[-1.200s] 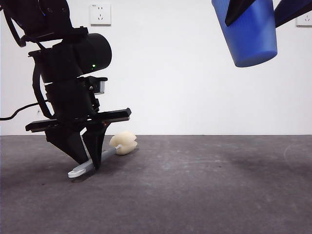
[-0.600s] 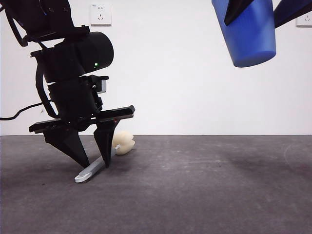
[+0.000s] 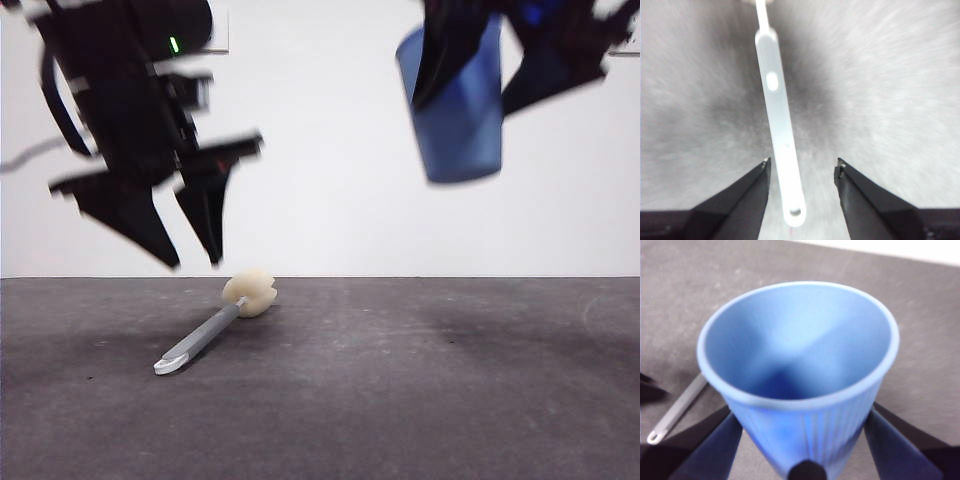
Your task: Pick up the cup brush,pick up the cup,insert the brush into the cup,clean the cup,put the cup brush back,put the cup back to the fixed position on the table
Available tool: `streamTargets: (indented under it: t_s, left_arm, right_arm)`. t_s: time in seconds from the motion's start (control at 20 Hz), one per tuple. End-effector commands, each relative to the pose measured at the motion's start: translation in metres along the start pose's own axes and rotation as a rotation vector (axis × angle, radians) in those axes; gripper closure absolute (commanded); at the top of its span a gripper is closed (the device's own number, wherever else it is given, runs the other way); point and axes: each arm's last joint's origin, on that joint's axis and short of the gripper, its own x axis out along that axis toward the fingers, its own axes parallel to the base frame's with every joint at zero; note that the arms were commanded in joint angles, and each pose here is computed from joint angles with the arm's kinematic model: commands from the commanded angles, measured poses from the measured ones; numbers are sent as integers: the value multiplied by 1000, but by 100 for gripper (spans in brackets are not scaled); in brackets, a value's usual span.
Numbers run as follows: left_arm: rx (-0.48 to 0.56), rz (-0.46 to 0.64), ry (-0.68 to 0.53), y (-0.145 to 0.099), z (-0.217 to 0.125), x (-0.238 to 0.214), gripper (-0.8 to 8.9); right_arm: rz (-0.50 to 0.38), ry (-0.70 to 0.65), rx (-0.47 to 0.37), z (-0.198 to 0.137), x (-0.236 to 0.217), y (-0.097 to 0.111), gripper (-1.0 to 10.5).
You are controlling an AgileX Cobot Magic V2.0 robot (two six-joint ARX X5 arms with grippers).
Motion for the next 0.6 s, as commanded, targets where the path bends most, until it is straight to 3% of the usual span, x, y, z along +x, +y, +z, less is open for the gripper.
streamTargets:
  t_s: [0.05, 0.3, 0.5, 0.6]
  left_arm:
    - [47, -34, -66, 1, -1, -33, 593]
    - [69, -180, -252, 2, -11, -114, 593]
    - [79, -203, -314, 8, -31, -156, 593]
    - [81, -209, -336, 10, -38, -168, 593]
  right_arm:
    - [14, -24, 22, -13, 17, -6, 963]
    - [39, -46, 19, -45, 52, -19, 964]
    - [23, -94, 29, -64, 78, -30, 963]
    - [56, -120, 20, -67, 89, -34, 963]
